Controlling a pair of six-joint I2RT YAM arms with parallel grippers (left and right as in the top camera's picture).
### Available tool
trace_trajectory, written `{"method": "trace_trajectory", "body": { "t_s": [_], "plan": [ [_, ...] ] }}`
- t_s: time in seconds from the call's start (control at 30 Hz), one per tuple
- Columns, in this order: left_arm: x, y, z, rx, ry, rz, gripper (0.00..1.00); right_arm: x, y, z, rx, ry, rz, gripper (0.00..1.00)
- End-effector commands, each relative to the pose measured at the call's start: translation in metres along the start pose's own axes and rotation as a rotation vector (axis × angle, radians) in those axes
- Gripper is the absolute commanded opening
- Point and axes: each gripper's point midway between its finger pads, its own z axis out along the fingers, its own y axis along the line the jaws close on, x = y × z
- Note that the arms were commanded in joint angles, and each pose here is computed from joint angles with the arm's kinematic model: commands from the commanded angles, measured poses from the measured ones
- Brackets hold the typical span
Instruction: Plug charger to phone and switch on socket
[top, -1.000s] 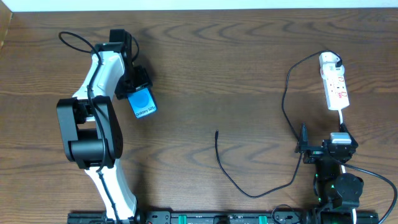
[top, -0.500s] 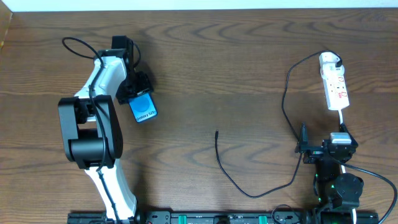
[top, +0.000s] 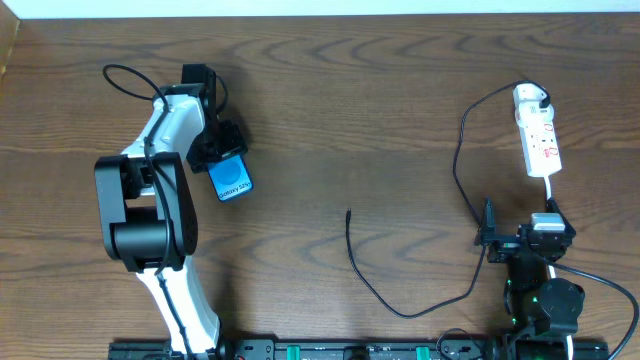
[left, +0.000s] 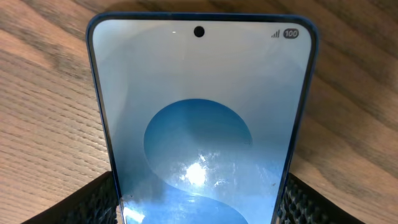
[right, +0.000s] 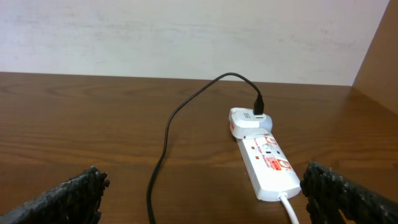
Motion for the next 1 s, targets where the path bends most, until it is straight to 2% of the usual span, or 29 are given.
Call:
{"method": "trace_trajectory", "body": {
  "t_s": [0.0,0.2,0.3,0.33,0.47,0.57,0.63,0.97],
  "plan": [
    [0.004,0.004,0.004,-0.019,0.005,0.004,0.08,0.001,0.002,0.0,-0.005,0.0,-0.006,0.99],
    [0.009,0.006,0.009,-0.022,0.017,0.004,0.08,0.001,0.002,0.0,-0.005,0.0,-0.006,0.99],
    [0.012,0.007,0.012,-0.024,0.022,0.003,0.17,0.001,0.002,0.0,-0.005,0.0,-0.006,0.99],
    [0.013,0.007,0.012,-0.024,0.024,0.001,0.3,0.001,0.002,0.0,-0.005,0.0,-0.006,0.99],
    [0.014,0.007,0.013,-0.018,0.028,0.001,0.51,0.001,0.002,0.0,-0.005,0.0,-0.006,0.99],
    [0.014,0.006,0.013,-0.011,0.031,0.001,0.77,0.001,0.002,0.0,-0.005,0.0,-0.006,0.99],
    [0.015,0.005,0.013,-0.009,0.034,0.001,0.89,0.001,0.002,0.0,-0.005,0.0,-0.006,0.99],
    [0.019,0.007,0.013,-0.015,0.05,0.0,0.91,0.001,0.002,0.0,-0.005,0.0,-0.006,0.99]
  ]
}}
